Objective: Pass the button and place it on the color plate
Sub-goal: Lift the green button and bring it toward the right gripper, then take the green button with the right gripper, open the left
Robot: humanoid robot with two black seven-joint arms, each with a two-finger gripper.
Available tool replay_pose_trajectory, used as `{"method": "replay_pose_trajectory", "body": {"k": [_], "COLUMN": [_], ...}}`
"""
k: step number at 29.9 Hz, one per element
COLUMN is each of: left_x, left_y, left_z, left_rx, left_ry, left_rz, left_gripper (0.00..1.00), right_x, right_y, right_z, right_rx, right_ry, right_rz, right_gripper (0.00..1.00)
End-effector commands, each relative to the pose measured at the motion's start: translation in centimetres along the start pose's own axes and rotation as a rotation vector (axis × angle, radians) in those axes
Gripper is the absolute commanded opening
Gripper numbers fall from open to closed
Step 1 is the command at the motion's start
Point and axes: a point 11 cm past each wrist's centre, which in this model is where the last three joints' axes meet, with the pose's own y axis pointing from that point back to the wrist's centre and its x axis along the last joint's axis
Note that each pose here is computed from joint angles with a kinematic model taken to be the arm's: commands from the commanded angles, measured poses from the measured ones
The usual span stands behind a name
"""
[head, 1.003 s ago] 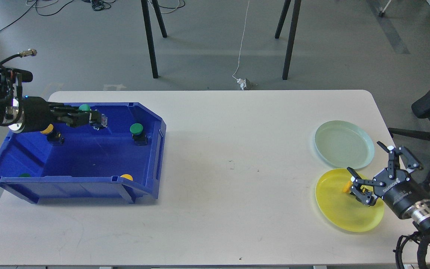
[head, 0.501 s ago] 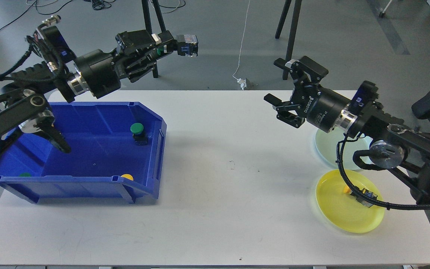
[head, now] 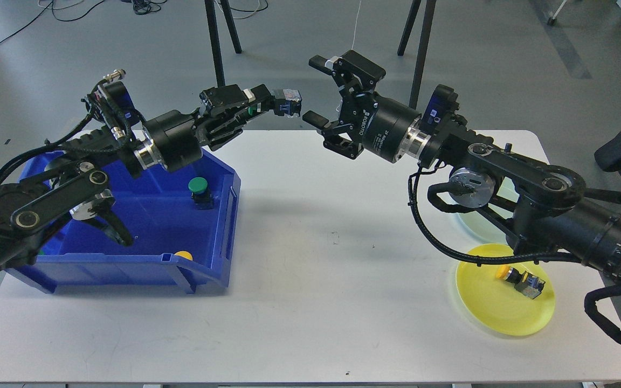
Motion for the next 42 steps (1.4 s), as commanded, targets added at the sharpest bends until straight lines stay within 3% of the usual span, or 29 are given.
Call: {"method": "replay_pose_trajectory", "body": {"k": [1, 10, 15, 18, 23, 25, 28, 38, 41, 42], "left_x": [-0.1, -0.2, -0.1, -0.1, -0.2, -0.2, -0.2, -0.2, -0.2, -0.2], "left_y": [-0.1, -0.1, -0.1, -0.1, 0.0, 0.0, 0.0, 0.0, 0.0, -0.1], "left_z": [0.0, -0.1, 0.0, 0.0, -0.1, -0.1, -0.1, -0.1, -0.1, 0.0], "left_rx": [-0.002, -0.001, -0.002, -0.002, -0.001, -0.001, -0.001, 0.001, -0.001, -0.003], "left_ry": [0.002, 0.004, 0.004, 0.003, 0.004, 0.004, 0.004, 0.003, 0.003, 0.005], "left_rz": [-0.002, -0.004, -0.003, -0.004, -0.004, -0.004, -0.004, -0.006, -0.002, -0.002], "left_gripper": [0.06, 0.06, 0.06, 0.06, 0.06, 0.06, 0.06, 0.07, 0.16, 0.25], "right_x": [-0.1, 1.1, 1.3, 1.1, 1.1, 0.7, 0.7, 0.7, 0.7, 0.7], "right_y": [-0.3, -0.6, -0.5, -0.5, -0.6, -0.9, -1.0, -1.0, -1.0, -1.0], "right_z": [0.1, 1.1, 1.5, 1.7, 1.7, 1.6, 1.7, 1.7, 1.7, 1.8], "right_rx": [-0.003, -0.011, -0.015, -0.02, -0.019, -0.011, -0.012, -0.012, -0.012, -0.013], "right_ry": [-0.001, -0.042, -0.043, -0.048, -0.04, -0.044, -0.04, -0.046, -0.046, -0.048], "right_rz": [0.001, 0.064, 0.086, 0.076, 0.086, 0.07, 0.074, 0.076, 0.076, 0.077], "right_gripper": [0.99, 0.96, 0.9, 0.71, 0.18, 0.15, 0.01, 0.0, 0.0, 0.0]}}
